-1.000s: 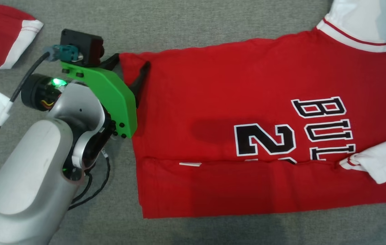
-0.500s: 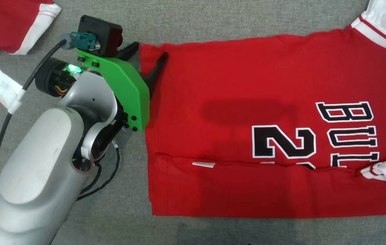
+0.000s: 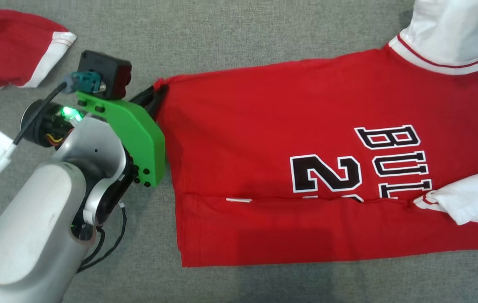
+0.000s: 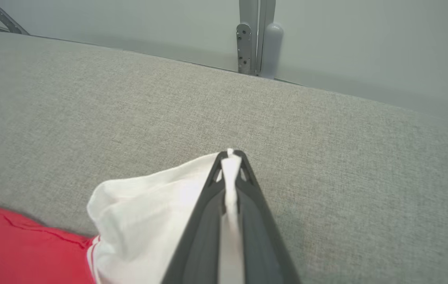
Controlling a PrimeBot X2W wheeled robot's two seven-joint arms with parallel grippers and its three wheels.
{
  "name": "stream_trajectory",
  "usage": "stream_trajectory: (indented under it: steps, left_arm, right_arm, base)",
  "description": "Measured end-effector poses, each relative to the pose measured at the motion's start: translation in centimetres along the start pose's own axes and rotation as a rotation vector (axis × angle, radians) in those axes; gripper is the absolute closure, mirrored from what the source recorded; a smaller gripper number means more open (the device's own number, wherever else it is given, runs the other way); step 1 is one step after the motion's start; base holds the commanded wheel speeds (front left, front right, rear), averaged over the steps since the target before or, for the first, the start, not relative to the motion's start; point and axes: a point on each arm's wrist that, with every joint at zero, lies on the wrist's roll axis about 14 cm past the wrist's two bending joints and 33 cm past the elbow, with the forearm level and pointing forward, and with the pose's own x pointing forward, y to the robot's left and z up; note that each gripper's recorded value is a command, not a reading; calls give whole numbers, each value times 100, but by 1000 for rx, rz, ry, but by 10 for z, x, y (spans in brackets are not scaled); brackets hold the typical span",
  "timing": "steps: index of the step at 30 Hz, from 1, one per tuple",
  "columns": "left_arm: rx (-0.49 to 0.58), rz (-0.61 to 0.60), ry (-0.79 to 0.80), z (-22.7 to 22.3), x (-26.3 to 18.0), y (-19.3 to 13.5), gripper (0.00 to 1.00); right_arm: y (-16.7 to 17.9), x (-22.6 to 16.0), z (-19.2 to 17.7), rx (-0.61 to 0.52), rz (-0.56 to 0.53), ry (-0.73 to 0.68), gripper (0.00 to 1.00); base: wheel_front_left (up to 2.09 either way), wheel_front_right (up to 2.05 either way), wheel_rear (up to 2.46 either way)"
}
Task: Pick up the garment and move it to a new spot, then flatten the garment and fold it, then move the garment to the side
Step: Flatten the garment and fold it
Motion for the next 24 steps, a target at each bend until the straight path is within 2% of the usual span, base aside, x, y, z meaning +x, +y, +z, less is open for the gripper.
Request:
stream_trajectory:
  steps: [11, 17, 24]
  left_arm:
    - [-36, -28, -82, -9, -60, -36, 100]
    - [-75, -76, -103, -21, -78, -60, 100]
    - [-116, -125, -65, -51, -83, -85, 100]
  right_arm:
    - [-8, -115, -10, 40, -42, -144, 100]
    - [1, -167, -47, 118, -76, -144, 100]
    - [23, -202, -97, 237, -103, -114, 100]
  base:
    - [0, 0, 0]
    - [0, 0, 0]
    - [0, 0, 0]
